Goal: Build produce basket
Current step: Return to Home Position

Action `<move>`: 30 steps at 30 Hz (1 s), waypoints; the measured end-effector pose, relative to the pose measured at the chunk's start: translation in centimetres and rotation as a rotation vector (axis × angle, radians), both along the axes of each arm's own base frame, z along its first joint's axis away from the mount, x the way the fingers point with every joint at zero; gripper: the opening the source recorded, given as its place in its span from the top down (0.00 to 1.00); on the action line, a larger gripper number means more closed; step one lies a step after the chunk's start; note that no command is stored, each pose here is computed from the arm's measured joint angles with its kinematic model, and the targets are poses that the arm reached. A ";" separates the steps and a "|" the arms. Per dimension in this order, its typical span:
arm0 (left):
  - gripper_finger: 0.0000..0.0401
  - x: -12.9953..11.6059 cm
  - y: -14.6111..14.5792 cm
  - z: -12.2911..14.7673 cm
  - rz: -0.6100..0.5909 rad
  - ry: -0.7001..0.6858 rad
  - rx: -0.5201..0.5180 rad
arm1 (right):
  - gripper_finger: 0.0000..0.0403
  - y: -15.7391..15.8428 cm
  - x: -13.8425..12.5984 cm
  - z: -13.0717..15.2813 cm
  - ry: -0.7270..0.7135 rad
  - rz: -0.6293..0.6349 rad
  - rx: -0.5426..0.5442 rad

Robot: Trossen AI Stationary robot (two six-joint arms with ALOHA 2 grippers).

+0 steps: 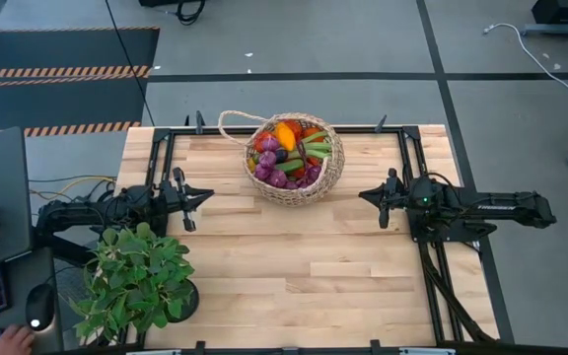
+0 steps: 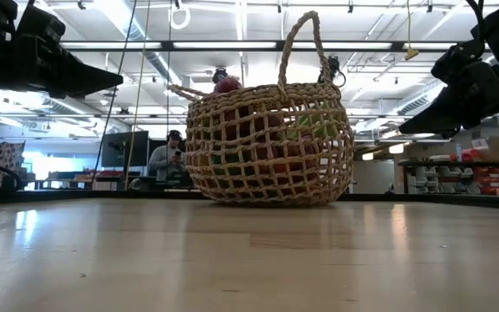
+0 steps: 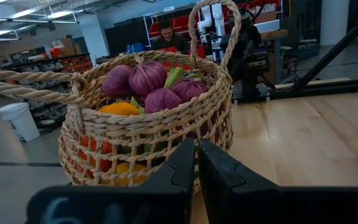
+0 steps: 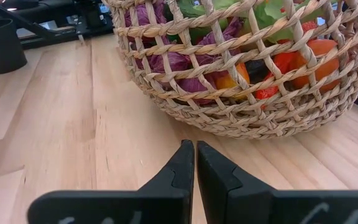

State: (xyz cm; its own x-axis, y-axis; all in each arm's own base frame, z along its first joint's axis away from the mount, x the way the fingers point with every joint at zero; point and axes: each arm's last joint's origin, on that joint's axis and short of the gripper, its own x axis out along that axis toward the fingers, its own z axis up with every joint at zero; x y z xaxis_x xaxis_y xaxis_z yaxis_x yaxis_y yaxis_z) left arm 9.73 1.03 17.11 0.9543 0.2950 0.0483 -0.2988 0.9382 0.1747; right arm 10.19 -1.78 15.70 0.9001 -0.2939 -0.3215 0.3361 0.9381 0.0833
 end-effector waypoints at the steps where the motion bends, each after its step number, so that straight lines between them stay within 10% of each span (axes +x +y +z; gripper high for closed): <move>1: 0.94 0.0 0.0 0.0 0.000 0.000 0.000 | 0.94 0.0 0.0 0.0 0.000 0.000 0.000; 30: 0.91 0.0 0.0 0.0 0.000 0.000 0.000 | 0.94 0.0 0.0 0.0 0.000 0.000 0.000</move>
